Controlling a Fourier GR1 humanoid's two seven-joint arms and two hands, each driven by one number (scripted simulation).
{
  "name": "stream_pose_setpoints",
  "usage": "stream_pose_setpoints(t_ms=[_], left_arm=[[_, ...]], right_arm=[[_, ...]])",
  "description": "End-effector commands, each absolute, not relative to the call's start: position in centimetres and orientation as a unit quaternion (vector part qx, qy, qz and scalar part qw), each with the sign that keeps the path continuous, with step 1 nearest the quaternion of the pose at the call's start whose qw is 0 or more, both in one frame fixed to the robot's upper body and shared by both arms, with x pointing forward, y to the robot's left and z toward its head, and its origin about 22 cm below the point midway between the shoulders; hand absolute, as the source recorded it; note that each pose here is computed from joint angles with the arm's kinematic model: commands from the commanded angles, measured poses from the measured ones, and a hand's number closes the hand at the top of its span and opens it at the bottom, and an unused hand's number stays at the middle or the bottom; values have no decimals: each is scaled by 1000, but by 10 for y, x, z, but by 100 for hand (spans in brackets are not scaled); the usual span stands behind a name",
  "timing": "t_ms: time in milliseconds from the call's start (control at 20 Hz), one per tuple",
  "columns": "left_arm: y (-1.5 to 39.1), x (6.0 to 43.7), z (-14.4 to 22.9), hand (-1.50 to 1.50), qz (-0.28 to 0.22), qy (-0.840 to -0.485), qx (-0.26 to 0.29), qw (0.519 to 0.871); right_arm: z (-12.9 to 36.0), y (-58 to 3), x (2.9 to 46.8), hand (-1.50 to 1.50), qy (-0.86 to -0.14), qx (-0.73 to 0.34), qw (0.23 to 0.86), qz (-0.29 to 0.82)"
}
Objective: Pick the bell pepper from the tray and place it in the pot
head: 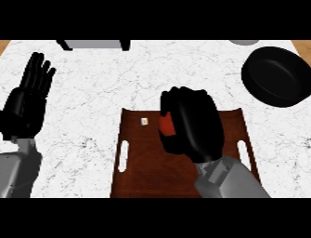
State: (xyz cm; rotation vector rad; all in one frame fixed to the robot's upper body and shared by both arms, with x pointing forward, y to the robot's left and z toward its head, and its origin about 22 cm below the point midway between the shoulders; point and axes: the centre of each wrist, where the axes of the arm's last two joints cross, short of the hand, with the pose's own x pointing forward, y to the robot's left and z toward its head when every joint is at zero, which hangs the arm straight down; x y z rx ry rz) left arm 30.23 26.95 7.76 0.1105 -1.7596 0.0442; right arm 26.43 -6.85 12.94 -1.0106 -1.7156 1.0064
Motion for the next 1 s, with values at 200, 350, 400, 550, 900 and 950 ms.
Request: stream_pose_setpoints(t_ms=[200, 350, 400, 550, 900, 950], left_arm=[[270, 300, 84, 0, 20, -771, 57, 634], [266, 304, 80, 0, 32, -769, 48, 636], [272, 305, 85, 0, 28, -771, 46, 634], [279, 303, 86, 0, 24, -770, 48, 636], [277, 304, 66, 0, 22, -771, 53, 634], [265, 297, 70, 0, 20, -777, 51, 627]], right_arm=[[191, -123, 286, 150, -691, -523, 431, 249], [210, -148, 271, 150, -691, -535, 434, 220], [214, -161, 281, 150, -678, -546, 440, 222], [219, -200, 292, 150, -659, -546, 463, 230], [198, -305, 329, 150, -624, -560, 493, 234], [199, -324, 322, 150, -634, -561, 483, 222]])
